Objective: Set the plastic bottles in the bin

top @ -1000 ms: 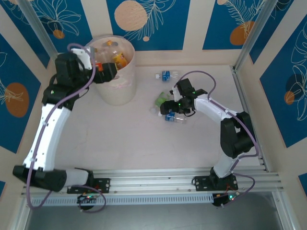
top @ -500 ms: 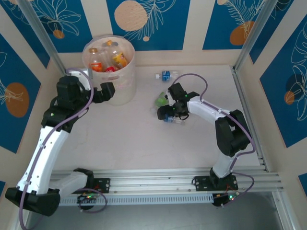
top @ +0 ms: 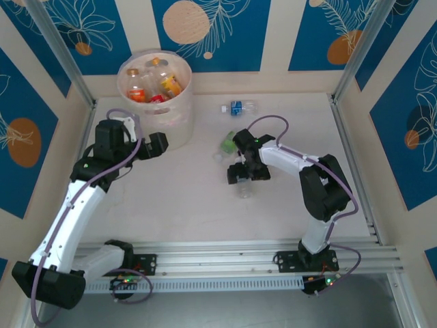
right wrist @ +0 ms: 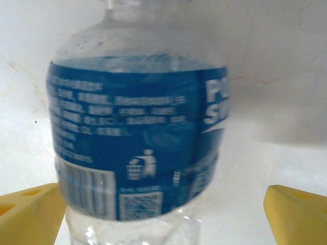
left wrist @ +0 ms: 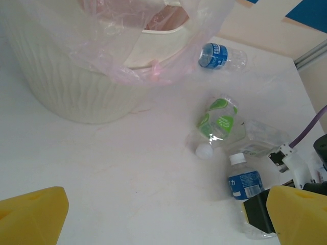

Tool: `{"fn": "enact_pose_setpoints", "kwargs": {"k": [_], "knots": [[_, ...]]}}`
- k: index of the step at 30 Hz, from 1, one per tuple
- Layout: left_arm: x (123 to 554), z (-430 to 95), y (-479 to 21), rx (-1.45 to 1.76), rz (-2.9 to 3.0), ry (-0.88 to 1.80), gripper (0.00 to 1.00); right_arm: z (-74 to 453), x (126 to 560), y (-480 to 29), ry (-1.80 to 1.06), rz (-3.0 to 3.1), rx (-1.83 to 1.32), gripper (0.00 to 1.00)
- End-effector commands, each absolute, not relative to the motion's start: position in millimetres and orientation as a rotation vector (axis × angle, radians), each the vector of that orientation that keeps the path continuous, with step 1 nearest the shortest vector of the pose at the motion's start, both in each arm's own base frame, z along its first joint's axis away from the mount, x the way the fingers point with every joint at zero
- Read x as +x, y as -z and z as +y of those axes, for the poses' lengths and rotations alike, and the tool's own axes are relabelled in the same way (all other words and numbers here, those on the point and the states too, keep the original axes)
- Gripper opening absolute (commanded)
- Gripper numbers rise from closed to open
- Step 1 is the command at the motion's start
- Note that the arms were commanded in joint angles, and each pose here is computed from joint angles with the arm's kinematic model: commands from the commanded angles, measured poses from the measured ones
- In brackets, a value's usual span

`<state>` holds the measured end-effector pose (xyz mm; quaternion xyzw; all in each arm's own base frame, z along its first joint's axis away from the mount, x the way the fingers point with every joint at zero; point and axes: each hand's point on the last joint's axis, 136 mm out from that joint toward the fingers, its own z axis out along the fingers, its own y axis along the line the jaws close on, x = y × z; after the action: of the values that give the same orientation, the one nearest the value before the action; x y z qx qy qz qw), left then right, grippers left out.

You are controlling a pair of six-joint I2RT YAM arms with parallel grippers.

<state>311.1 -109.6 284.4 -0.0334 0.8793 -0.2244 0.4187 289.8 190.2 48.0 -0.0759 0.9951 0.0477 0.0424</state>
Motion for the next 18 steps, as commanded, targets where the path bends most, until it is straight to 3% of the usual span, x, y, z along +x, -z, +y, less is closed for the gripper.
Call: {"fn": "enact_pose_setpoints", "kwargs": {"k": [1,12,18], "knots": [[307,-121,-289,-0.063,2.176,0.63,1.0,184,270,-37,-0.11,3.1,-0.189,0.99],[318,-140,-278,-0.068,2.186,0.669,1.0,204,283,-29,-0.087,2.997,-0.255,0.87],[325,-147,-274,-0.066,2.191,0.669,1.0,214,288,-42,-0.159,2.907,-0.304,0.66]]}}
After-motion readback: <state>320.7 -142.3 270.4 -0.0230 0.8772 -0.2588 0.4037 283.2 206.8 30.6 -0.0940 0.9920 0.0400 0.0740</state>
